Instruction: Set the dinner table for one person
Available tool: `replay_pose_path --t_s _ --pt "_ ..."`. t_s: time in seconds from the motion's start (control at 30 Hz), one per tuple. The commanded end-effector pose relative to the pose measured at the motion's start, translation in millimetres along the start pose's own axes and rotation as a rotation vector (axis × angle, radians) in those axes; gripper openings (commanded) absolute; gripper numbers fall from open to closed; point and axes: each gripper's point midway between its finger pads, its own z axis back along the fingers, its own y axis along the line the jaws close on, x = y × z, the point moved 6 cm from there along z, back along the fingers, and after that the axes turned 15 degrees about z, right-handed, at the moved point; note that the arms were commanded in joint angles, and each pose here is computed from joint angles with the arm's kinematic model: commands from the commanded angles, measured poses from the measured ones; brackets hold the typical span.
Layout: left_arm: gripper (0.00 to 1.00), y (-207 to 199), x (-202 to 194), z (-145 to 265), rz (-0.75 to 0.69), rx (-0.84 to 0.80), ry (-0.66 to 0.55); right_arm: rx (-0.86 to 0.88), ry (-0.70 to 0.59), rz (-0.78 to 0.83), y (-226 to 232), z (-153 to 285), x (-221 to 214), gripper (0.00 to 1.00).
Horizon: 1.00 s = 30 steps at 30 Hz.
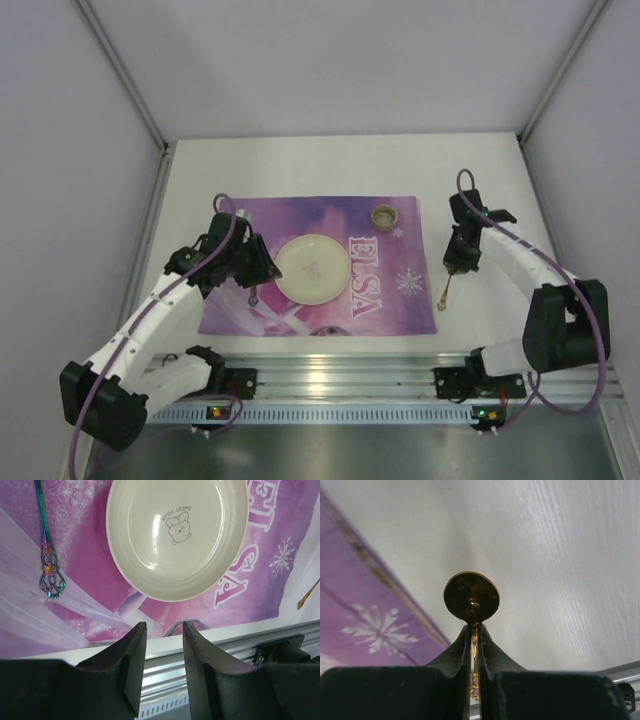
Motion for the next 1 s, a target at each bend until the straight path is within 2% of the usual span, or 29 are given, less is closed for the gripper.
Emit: replay_pose_path --t_s 0.0,0.17,0.43,0.8,0.97 --pt "0.4 7.4 -5.7 4.1 0.031 0.011 -0.01 0.048 -0.246 0.075 25.0 77.2 34.6 0.0" --pt "0.39 8.6 -6.3 7.9 0.046 0.011 -0.021 0.167 -0.272 0.193 79.8 109.3 20.8 0.0" --pt "0.38 5.6 -3.3 23.2 0.059 0.01 -0.056 0.255 -0.183 0.345 170.0 87.8 4.2 0.0" --pt "0.38 13.2 -7.4 45.5 0.086 0.017 -0.096 0.22 -0.08 0.378 205.9 21.6 9.4 0.0" --pt "0.38 19.0 -9.8 50.6 0.089 0.038 -0.101 0.204 -0.074 0.38 210.3 11.0 12.0 0.0"
